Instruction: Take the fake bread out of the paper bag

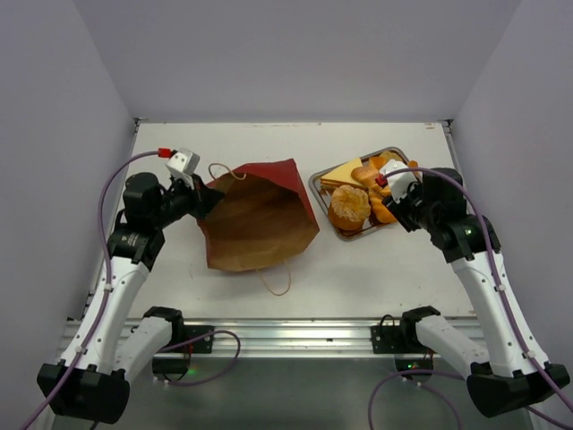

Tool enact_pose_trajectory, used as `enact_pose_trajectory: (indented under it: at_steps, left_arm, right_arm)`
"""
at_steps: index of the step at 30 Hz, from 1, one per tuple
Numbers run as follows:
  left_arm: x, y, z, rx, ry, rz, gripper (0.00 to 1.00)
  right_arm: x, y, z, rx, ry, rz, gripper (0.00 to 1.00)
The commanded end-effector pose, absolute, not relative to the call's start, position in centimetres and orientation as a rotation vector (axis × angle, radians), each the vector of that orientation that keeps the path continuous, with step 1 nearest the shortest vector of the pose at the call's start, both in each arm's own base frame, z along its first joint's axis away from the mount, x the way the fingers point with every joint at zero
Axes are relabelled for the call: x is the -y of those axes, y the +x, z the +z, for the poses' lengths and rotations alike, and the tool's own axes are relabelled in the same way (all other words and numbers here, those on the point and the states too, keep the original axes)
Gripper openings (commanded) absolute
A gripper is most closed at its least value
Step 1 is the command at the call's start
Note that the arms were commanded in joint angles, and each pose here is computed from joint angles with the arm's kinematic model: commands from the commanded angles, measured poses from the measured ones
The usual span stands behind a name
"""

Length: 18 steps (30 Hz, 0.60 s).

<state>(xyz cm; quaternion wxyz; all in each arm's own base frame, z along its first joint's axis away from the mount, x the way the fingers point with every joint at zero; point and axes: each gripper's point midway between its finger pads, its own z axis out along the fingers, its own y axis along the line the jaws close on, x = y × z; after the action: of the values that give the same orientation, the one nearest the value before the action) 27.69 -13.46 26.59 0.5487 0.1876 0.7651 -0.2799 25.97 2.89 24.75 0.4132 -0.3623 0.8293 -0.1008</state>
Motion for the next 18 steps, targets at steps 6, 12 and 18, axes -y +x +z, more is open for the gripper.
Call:
enact_pose_trajectory:
  at_steps: [6, 12, 18]
  left_arm:
    - [12.8, 34.3, 30.3, -1.936, -0.175, -0.834, 0.00]
    - [11.9, 38.1, 28.1, -2.015, -0.530, -1.103, 0.00]
    - [8.9, 42.5, 24.9, -2.017, -0.630, -1.198, 0.00]
  right_arm:
    - [-5.8, 25.9, 27.4, -2.000, -0.840, -0.052, 0.43]
    - [-6.0, 25.7, 27.4, -1.997, -0.832, -0.034, 0.43]
    - [-6.2, 25.6, 27.1, -2.001, -0.827, -0.013, 0.43]
